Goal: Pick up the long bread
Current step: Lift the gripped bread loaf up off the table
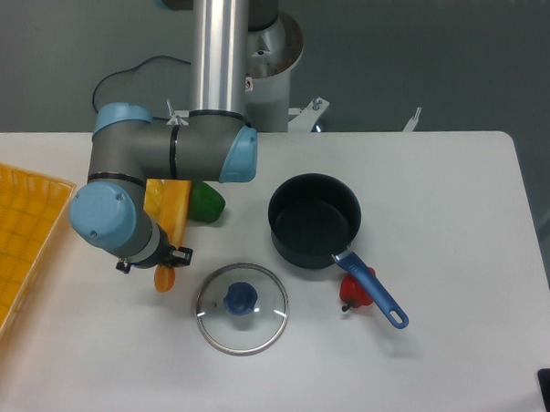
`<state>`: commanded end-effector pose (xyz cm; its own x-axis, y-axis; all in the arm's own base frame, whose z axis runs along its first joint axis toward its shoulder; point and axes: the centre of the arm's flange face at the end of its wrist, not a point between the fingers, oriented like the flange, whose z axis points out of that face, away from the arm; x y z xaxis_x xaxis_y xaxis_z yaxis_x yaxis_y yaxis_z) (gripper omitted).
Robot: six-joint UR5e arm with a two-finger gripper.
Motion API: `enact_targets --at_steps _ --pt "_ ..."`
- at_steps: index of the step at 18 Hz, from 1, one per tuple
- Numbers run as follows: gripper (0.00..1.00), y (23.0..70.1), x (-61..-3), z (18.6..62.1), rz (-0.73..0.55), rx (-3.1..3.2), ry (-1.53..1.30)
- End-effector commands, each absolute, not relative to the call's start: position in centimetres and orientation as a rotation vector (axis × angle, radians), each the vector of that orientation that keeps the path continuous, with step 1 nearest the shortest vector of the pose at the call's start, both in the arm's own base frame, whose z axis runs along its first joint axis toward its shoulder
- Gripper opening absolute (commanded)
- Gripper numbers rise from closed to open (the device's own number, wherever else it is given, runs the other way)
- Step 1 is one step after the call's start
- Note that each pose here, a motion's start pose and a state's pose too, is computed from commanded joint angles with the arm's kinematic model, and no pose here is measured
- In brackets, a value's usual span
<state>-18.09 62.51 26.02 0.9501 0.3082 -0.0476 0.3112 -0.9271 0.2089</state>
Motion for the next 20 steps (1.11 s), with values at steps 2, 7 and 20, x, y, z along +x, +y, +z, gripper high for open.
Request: enact_targets --at_steps 2,7,20 --pt "0.17 62.4 -18.2 27.3 -0.016 2.890 0.412" --pt "0.17 61.6 -19.9 31.8 -0.030 2.964 0.295" --pt "0.17 57.9 -26.9 37.8 -0.025 3.092 -0.048"
